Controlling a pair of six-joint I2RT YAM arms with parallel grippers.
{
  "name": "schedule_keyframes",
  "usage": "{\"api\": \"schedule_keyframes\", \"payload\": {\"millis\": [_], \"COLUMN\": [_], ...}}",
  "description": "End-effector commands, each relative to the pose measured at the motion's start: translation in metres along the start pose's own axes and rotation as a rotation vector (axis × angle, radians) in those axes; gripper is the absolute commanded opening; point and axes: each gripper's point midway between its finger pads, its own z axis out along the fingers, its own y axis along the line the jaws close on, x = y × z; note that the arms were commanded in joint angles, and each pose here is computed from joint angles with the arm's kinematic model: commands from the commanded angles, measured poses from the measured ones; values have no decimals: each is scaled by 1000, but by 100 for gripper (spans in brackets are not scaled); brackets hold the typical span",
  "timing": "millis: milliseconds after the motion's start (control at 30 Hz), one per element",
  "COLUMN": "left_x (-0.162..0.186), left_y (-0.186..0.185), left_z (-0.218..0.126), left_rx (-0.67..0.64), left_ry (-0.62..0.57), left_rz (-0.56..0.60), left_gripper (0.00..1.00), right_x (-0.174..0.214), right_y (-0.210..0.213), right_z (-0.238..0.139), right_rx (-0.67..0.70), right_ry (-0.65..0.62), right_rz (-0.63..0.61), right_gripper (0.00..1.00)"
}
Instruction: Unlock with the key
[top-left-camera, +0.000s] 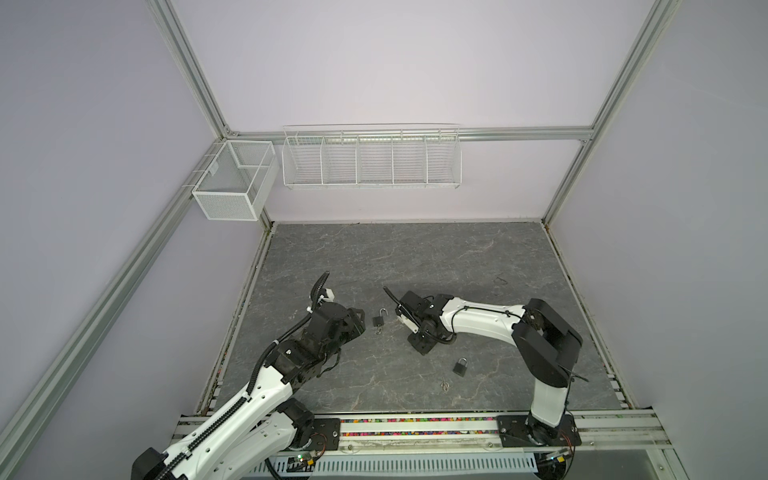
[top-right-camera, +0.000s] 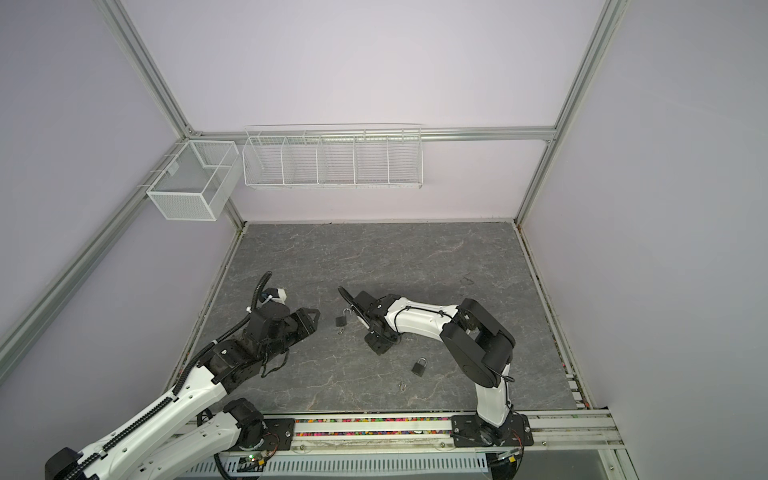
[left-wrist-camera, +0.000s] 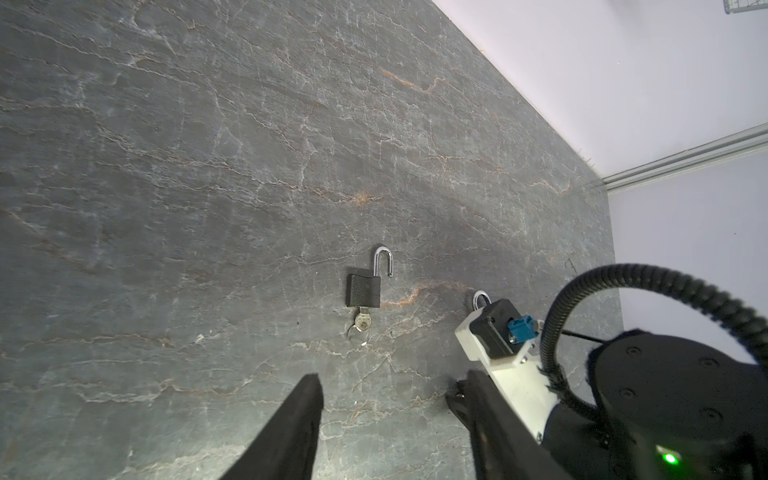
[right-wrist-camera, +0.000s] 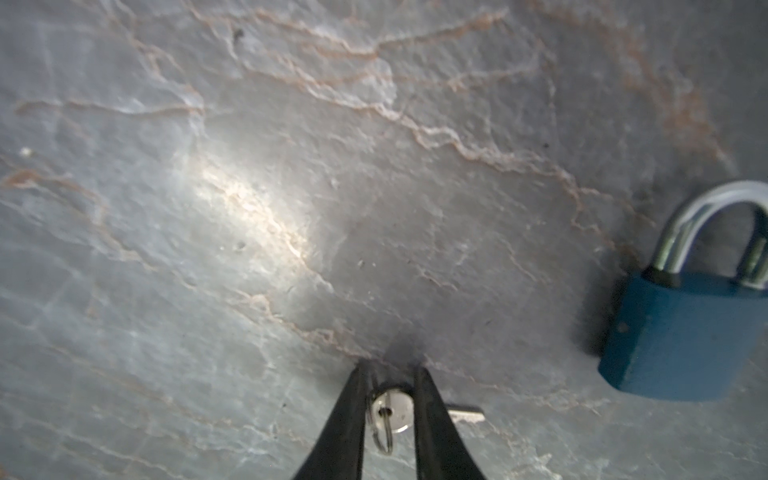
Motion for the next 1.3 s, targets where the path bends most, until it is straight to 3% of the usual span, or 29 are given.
{"api": "schedule_keyframes", "payload": {"millis": [0, 400, 733, 933, 1267], "left_x": [1, 2, -3, -8, -18], "left_y": [4, -1, -25, -56, -106], "left_z": [4, 5, -3, -11, -19], "left_rx": [-8, 16, 137, 285, 534], "left_ry": [-6, 3, 3, 22, 91], "left_rz": [-20, -41, -88, -169, -465], "left_gripper": [56, 56, 56, 56, 57], "right_x": [4, -1, -19, -31, -49], "right_y": [-2, -6, -6, -6, -9], "right_z": [5, -13, -74, -127, -206], "right_rx": [15, 29, -57, -130, -215], "right_ry": [16, -51, -262, -424, -680], "right_rz": [-19, 20, 157, 247, 341], "right_gripper": [21, 8, 7, 7, 7]}}
